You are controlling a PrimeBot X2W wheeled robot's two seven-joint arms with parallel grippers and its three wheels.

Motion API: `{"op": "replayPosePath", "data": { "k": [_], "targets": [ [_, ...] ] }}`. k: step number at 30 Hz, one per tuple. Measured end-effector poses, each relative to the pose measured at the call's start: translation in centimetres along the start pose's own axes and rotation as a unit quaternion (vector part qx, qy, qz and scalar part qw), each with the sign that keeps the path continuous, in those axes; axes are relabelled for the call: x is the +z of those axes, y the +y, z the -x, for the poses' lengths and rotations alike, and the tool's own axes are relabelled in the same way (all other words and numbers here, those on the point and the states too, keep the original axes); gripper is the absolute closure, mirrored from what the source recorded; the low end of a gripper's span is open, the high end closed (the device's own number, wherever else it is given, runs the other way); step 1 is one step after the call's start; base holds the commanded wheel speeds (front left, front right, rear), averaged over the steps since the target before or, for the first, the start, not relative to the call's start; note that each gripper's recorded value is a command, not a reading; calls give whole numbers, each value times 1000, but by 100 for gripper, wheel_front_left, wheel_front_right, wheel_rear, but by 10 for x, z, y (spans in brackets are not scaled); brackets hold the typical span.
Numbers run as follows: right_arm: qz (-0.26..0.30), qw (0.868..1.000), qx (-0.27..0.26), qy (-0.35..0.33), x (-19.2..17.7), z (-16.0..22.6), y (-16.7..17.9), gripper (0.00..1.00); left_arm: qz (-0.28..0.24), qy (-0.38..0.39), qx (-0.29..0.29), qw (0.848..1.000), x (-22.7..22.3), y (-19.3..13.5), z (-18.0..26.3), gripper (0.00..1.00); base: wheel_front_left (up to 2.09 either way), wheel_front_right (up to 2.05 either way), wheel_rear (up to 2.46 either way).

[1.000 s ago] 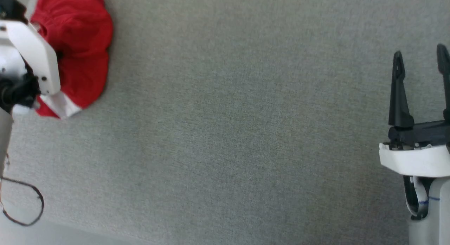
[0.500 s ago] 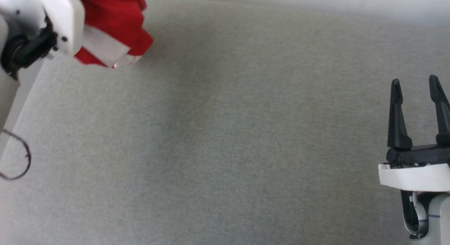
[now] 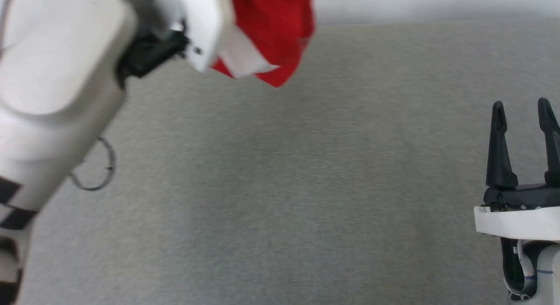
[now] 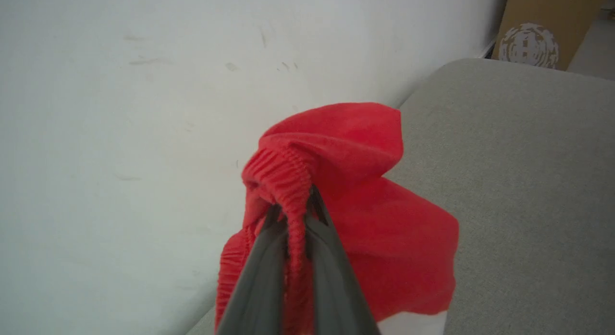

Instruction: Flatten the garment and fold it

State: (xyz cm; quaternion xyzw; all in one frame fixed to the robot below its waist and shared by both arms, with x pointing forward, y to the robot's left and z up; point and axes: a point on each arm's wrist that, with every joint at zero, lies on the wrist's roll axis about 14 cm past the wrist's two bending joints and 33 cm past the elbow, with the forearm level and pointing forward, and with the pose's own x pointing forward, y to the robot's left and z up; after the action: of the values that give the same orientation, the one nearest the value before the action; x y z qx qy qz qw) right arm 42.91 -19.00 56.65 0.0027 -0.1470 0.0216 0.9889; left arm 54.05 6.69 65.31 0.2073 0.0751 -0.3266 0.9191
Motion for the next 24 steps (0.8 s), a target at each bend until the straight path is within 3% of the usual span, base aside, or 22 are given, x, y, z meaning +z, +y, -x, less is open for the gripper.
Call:
{"op": "replayPosePath", "data": {
  "k": [4, 5, 6, 9, 16, 24],
  "targets": [
    [13, 999, -32, 3, 5, 13, -24, 0, -8, -30, -78, 996, 18, -57, -32, 100, 0, 0, 0],
    [13, 999, -32, 3, 5, 13, -24, 0, -8, -30, -78, 996, 18, -57, -32, 100, 0, 0, 0],
    [19, 999, -44, 5, 6, 18, -32, 0, -10, -33, -110, 993, 18, -81, -44, 100, 0, 0, 0],
    [24, 998, -54, 8, 6, 22, -40, 0, -10, -28, -137, 990, 11, -102, -54, 100, 0, 0, 0],
    [24, 998, -56, 26, -9, 19, -42, 0, 43, 77, -204, 975, -88, -161, -69, 100, 0, 0, 0],
    [19, 999, -36, 33, -20, 9, -28, 0, 70, 219, -220, 948, -200, -198, -30, 100, 0, 0, 0]
  ]
}}
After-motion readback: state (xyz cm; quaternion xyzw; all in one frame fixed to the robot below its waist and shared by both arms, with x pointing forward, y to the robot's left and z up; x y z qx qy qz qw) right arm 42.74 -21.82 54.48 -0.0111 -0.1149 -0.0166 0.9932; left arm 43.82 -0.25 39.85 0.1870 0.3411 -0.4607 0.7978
